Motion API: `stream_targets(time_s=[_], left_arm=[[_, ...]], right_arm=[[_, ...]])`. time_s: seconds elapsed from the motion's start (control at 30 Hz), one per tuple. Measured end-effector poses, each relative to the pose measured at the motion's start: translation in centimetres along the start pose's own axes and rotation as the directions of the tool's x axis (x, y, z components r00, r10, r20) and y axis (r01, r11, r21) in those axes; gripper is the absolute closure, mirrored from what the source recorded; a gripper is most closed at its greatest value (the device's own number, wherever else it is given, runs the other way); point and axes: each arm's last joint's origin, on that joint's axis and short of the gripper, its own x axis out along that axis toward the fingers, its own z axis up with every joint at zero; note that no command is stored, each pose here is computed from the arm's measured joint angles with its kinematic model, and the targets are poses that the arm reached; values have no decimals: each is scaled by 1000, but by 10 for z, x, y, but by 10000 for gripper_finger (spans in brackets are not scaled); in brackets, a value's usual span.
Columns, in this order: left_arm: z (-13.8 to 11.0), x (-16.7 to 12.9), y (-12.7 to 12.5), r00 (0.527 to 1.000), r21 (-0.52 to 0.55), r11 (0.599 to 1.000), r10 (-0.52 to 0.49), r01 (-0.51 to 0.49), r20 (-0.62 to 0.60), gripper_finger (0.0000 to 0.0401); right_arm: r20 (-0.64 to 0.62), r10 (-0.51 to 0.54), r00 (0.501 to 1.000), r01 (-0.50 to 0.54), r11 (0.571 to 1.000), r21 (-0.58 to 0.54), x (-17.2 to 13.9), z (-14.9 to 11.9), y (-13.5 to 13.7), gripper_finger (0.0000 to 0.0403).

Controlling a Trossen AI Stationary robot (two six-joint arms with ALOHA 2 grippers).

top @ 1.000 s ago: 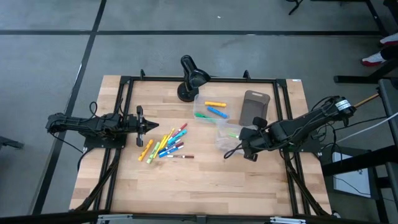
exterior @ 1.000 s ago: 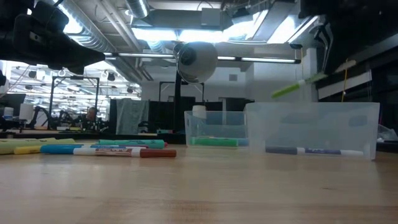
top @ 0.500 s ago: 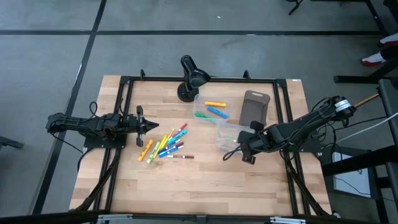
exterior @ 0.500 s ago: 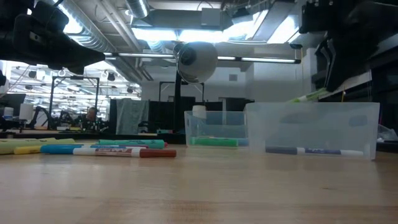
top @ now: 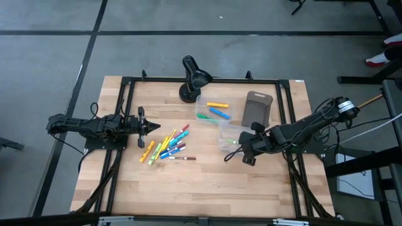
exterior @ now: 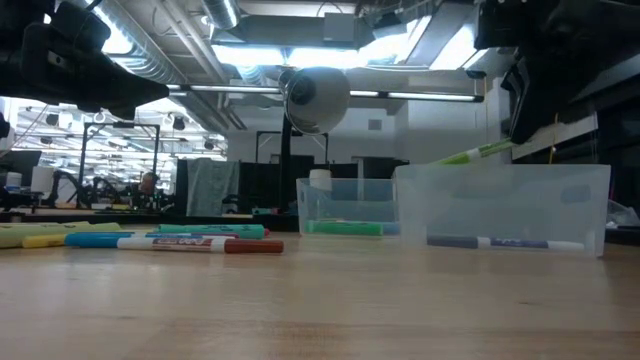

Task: Pick & Place Markers
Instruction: Put the green marker pen into the bottom transparent bin

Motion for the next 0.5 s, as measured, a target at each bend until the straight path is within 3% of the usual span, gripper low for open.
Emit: stream_targets(time_s=[0.5], left_arm=[[0, 0, 0, 1000, 0, 1000, 0, 0, 0, 395]], right_arm=[[-1, 0, 1000, 0, 1000, 23, 0, 0, 0, 350]])
